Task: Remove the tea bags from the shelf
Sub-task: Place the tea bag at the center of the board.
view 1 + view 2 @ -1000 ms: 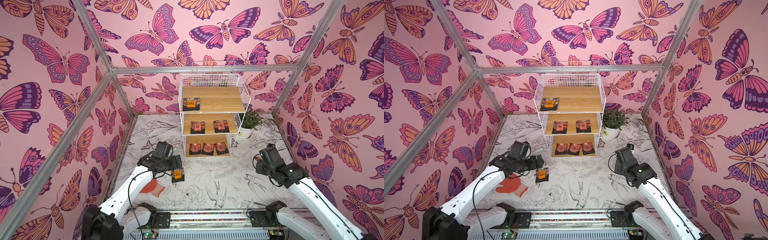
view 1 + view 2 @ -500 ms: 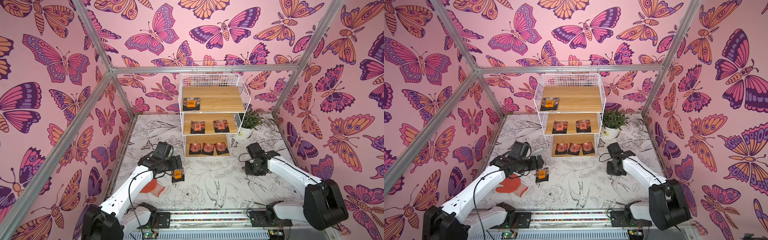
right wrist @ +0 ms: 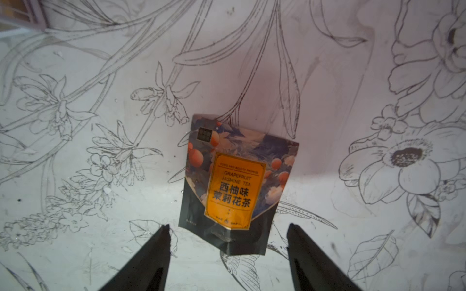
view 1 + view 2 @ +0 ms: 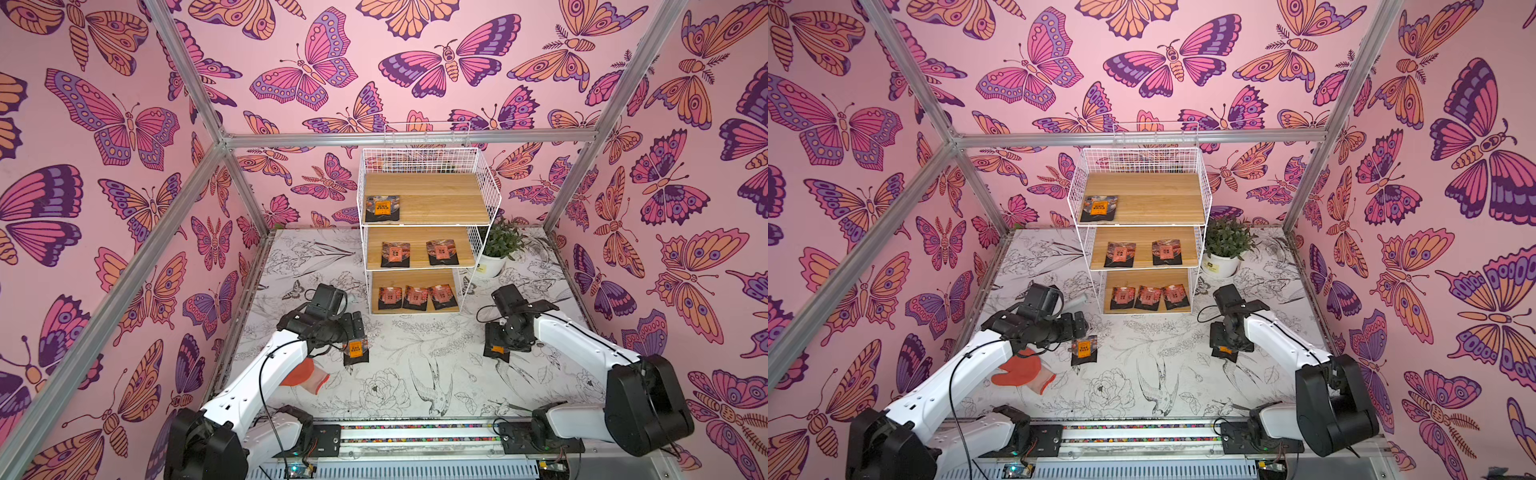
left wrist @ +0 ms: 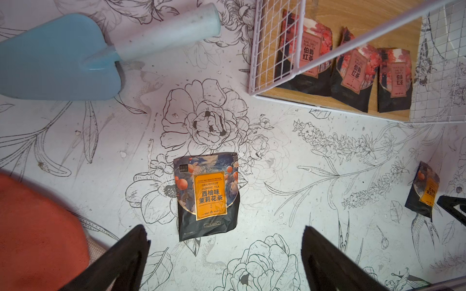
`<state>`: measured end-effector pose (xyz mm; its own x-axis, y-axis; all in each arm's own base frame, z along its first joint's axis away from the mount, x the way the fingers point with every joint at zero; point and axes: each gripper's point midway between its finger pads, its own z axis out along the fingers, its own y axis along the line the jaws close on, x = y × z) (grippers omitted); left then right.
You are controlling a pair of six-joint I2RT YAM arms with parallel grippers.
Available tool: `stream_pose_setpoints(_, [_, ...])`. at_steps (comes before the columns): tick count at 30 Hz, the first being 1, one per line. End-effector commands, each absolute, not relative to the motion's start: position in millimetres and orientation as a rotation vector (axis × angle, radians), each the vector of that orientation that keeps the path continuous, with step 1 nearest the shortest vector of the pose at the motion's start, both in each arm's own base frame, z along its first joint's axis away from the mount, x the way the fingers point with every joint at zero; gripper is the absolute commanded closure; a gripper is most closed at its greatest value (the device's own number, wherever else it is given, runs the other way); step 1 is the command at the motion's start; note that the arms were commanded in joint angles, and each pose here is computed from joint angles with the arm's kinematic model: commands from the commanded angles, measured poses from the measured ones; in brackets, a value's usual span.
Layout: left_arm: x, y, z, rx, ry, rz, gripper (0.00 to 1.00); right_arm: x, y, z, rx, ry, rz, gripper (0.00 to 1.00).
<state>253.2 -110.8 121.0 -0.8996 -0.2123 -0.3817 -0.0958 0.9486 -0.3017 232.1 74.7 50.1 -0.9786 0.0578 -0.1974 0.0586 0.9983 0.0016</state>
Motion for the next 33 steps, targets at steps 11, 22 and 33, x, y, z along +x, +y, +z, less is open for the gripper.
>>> stream_pose_setpoints(11, [248.4,-109.0,117.1,-0.231,2.692,-0.394,0.03,240.5,87.3,49.2,0.133,2.942,0.128,0.63])
stream_pose_setpoints(22, [248.6,-109.6,117.5,-0.225,2.693,-0.397,0.03,236.1,82.3,25.4,0.175,3.015,0.057,0.67])
stream_pose_setpoints(33, [248.5,-109.5,117.8,-0.216,2.692,-0.395,0.03,232.8,56.1,19.5,0.225,3.034,-0.102,0.59])
